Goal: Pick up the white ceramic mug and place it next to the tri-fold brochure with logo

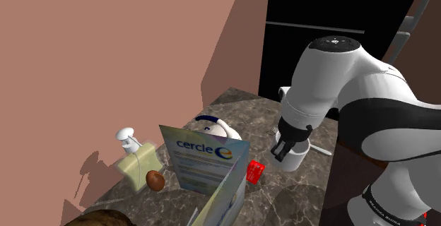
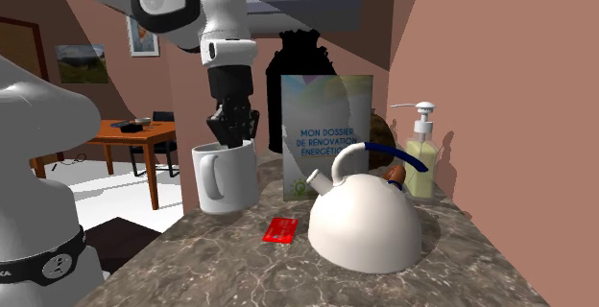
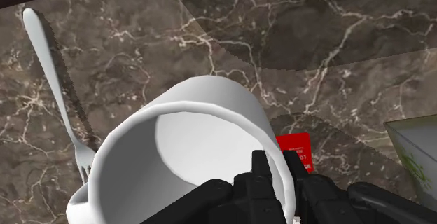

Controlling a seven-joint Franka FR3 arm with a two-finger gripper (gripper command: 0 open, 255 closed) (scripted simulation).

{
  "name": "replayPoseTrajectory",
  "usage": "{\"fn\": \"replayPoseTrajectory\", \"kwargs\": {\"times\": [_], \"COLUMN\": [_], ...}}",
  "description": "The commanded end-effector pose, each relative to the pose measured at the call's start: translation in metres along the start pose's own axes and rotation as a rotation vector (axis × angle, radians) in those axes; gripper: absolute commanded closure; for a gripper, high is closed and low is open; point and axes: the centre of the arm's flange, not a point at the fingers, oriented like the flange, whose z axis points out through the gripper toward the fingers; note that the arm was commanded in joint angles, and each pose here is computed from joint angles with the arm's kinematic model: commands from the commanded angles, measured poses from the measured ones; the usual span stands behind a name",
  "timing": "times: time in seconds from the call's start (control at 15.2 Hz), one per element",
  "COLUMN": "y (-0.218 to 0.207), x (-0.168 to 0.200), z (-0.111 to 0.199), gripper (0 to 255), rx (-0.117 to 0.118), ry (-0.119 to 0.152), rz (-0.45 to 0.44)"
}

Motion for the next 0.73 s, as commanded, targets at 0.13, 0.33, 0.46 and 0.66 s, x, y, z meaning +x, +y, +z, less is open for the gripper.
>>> {"fn": "replayPoseTrajectory", "kwargs": {"times": [0.13,0.33,0.46,0.66], "y": [0.0,0.0,-0.001,-0.001], "x": [-0.004,-0.006,-0.007,-0.009], "z": [0.021,0.037,0.047,0.063], "gripper": [255,255,255,255], "rx": [0.0,0.0,0.0,0.0], "ry": [0.001,0.001,0.001,0.001], "rz": [0.0,0.0,0.0,0.0]}}
